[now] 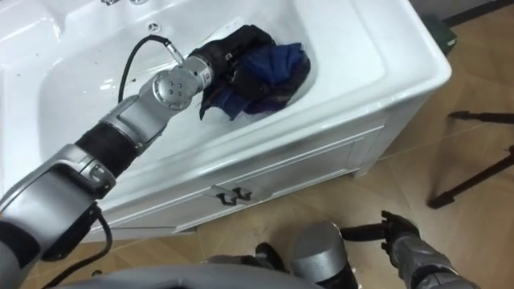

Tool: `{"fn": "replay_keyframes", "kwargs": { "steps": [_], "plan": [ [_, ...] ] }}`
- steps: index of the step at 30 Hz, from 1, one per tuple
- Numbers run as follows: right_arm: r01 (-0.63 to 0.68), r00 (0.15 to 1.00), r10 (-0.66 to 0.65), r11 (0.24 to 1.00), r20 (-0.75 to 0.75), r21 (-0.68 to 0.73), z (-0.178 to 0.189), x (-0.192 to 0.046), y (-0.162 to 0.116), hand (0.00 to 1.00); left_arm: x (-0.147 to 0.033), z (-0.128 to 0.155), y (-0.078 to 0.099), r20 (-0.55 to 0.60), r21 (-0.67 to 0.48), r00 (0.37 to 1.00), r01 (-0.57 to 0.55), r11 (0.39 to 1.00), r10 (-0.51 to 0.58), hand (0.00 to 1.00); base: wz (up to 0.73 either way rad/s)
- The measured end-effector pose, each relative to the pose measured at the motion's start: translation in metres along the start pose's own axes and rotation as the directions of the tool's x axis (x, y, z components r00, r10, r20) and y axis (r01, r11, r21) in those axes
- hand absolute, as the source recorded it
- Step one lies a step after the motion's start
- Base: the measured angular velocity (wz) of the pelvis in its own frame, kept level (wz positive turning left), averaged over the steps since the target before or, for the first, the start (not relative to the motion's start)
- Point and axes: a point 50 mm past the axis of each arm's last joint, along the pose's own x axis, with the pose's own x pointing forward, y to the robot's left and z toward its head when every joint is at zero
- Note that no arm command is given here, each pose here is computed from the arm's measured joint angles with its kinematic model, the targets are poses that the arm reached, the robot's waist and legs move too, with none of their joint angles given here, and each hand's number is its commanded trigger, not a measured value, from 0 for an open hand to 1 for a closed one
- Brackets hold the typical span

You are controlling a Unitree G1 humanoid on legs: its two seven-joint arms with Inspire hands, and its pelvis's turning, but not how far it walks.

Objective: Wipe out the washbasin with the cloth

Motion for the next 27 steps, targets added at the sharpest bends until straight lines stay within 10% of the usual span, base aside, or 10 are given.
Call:
{"fn": "replay_keyframes", "kwargs": {
  "steps": [27],
  "plan": [
    [0.12, 0.969, -0.129, 0.991, -0.209, -0.055, -0.069, -0.013, -0.015, 0.0, -0.019, 0.001, -0.03, 0.064, -0.091, 0.991, 0.127, 0.988, -0.121, 1.0, -0.03]
  ]
}}
